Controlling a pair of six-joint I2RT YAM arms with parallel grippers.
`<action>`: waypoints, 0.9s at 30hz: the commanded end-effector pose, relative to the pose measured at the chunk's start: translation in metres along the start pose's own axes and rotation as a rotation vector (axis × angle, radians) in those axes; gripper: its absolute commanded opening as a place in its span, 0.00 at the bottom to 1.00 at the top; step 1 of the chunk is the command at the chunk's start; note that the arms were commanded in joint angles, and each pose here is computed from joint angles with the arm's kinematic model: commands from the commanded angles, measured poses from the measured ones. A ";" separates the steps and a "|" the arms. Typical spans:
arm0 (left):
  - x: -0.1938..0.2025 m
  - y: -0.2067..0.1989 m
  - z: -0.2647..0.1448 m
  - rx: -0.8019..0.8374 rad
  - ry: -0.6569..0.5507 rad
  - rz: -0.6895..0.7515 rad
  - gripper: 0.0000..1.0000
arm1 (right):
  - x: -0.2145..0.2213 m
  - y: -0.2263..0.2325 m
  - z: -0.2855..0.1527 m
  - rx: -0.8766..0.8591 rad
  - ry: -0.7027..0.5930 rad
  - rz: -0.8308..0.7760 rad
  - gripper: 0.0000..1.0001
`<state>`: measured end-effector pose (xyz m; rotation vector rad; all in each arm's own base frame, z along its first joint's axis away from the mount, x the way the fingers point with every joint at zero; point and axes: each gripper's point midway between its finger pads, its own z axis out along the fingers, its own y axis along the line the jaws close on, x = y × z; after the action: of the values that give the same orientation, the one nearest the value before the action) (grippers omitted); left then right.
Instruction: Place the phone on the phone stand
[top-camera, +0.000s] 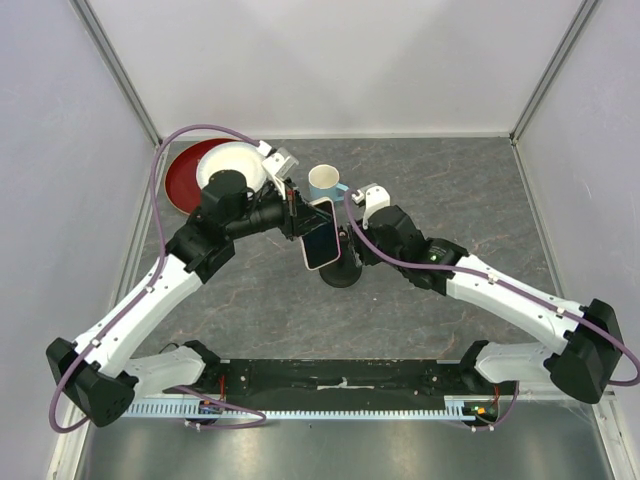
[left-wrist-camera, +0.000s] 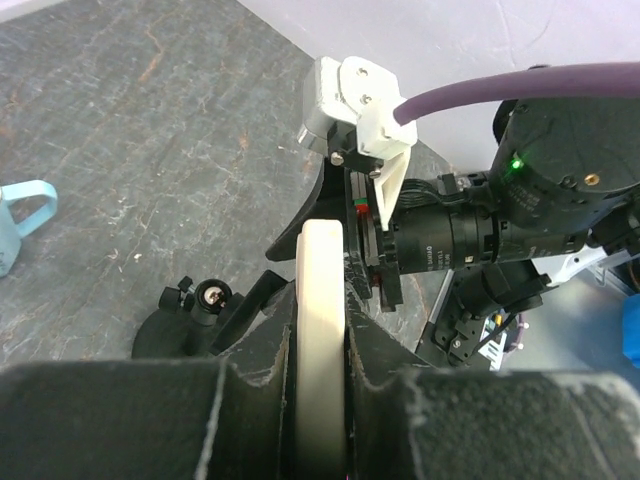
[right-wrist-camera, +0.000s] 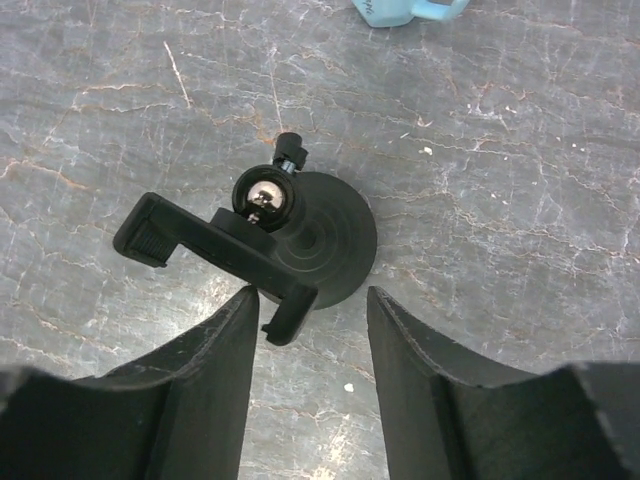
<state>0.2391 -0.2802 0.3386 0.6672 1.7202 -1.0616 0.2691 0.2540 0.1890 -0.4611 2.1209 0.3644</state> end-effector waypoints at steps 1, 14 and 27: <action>-0.027 -0.012 0.010 0.096 -0.106 0.076 0.02 | -0.016 0.004 -0.011 -0.080 -0.059 -0.017 0.51; -0.036 -0.012 0.021 0.128 -0.162 0.101 0.02 | -0.017 0.016 -0.030 -0.234 -0.249 -0.036 0.41; -0.027 -0.010 0.002 0.076 -0.202 0.079 0.02 | -0.007 0.015 -0.037 -0.224 -0.503 -0.022 0.50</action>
<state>0.2426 -0.2901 0.3309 0.6914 1.6043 -1.1022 0.2295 0.2450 0.1796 -0.5315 1.7574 0.6257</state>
